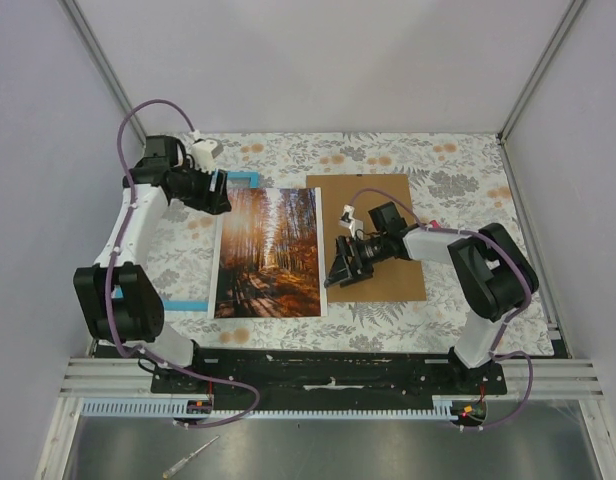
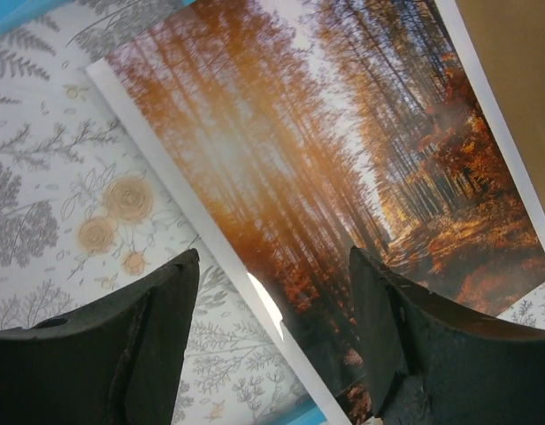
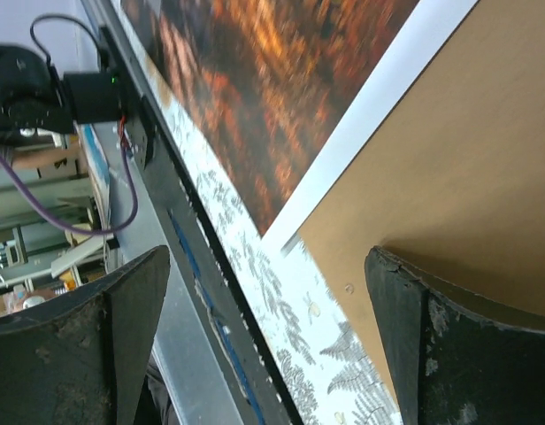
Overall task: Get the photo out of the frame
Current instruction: Remove the photo frame item from the photo frame, then move the photo to the photo frame.
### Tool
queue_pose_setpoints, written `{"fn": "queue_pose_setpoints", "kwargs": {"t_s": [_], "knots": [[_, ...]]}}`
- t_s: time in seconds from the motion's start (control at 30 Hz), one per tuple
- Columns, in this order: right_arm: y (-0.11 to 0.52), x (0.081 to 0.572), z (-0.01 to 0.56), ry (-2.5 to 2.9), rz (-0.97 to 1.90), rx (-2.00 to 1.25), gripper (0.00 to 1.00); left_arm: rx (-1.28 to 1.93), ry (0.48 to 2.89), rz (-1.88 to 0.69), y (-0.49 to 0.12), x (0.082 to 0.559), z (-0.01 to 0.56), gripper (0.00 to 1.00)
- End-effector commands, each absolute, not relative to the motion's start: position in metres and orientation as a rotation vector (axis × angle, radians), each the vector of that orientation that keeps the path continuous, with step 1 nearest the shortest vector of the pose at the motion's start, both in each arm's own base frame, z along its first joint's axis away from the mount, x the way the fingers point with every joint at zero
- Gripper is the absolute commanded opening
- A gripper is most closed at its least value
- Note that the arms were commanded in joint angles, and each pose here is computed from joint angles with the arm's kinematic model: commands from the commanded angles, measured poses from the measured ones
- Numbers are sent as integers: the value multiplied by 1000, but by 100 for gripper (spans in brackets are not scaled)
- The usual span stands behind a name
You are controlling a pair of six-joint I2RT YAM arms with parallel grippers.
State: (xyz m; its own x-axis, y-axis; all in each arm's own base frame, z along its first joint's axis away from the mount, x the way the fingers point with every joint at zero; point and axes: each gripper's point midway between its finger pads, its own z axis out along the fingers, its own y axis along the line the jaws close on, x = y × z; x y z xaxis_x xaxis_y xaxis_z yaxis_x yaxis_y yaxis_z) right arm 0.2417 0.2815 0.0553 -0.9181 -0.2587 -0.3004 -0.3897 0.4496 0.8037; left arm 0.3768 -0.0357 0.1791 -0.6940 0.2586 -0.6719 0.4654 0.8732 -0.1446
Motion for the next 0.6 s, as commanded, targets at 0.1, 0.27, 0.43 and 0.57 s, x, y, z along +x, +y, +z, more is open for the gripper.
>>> {"fn": "queue_pose_setpoints", "kwargs": {"t_s": [0.1,0.27,0.43,0.57], "knots": [[290,207,91,2337,1540,-821,98,658,2309,-397,-91,398,177,75],[290,176,78,2392,1618,-893,98,707,2311,-418,-112,396,161,76],[290,163,64,2415,1569,-913,98,733,2310,-425,-127,396,153,76],[285,160,52,2444,1520,-875,98,744,2303,-431,-137,397,147,76]]}}
